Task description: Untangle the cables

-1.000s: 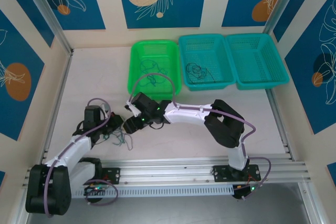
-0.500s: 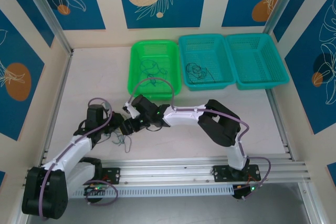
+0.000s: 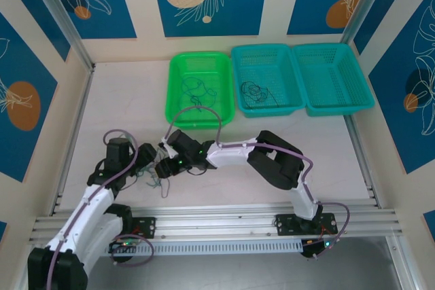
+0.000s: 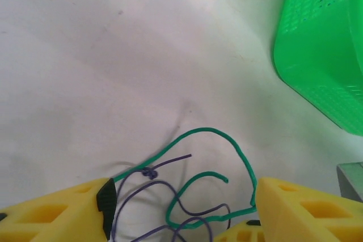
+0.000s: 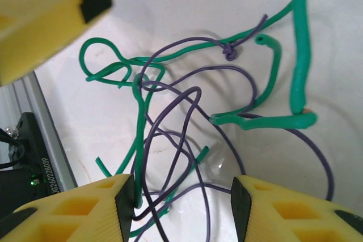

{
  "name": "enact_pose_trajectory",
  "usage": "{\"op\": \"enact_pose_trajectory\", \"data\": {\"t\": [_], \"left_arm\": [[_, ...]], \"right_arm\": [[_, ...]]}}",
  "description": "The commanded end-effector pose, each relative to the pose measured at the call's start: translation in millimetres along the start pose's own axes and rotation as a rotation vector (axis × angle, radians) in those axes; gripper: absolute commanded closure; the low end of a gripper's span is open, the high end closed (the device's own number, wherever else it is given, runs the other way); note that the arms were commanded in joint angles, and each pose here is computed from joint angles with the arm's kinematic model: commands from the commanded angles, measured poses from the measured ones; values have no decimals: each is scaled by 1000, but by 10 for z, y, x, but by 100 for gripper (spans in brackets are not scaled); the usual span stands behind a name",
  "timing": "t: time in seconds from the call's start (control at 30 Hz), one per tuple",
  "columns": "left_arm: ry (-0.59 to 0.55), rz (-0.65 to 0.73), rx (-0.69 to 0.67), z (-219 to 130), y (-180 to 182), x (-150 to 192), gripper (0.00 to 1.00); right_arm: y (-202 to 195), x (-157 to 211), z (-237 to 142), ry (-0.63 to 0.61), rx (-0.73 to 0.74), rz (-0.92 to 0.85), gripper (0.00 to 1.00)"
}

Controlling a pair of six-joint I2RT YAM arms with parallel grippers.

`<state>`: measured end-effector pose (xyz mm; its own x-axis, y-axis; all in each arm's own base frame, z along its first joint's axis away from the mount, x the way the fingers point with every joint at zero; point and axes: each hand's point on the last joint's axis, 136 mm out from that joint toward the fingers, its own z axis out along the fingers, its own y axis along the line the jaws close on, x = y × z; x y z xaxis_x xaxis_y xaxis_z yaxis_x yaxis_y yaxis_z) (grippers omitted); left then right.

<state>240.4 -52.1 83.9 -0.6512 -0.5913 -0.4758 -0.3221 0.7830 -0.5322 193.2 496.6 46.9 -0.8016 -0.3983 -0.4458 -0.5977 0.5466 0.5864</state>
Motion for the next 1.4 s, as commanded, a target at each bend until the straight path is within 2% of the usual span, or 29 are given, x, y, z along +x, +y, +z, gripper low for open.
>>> {"op": "enact_pose_trajectory", "data": {"t": [0.0,0.13,0.3,0.57,0.6,0.73,0.9,1.03,1.17,1.2,1.27,1.37], "left_arm": [[-19,43,-90,-108,165,-8,32],[-28,70,-143,-159,283,8,31],[-8,41,-174,-143,412,122,31],[-13,22,-188,-158,479,161,30],[-13,22,-188,-157,478,160,29],[-13,22,-186,-150,474,155,29],[5,16,-172,-113,471,205,29],[49,3,-105,-12,362,275,27],[109,-23,-48,122,246,343,25],[119,-34,-36,159,227,355,29],[138,-43,-14,222,191,381,53],[164,-51,-51,275,260,424,93]], "right_arm": [[238,-207,-205,-59,9,-47,50],[248,-280,-242,-71,46,-35,51],[288,-392,-184,-77,46,-55,45],[29,-373,50,-32,155,-19,49],[21,-363,85,-20,153,-17,52],[43,-398,105,-19,155,-13,76],[165,-490,-44,-36,145,-21,100],[347,-543,-295,-57,105,-20,100],[649,-597,-640,-111,-26,-17,100],[708,-626,-734,-127,-65,-1,100],[776,-676,-904,-149,-135,38,100],[830,-786,-1187,-204,-224,89,100]]}}
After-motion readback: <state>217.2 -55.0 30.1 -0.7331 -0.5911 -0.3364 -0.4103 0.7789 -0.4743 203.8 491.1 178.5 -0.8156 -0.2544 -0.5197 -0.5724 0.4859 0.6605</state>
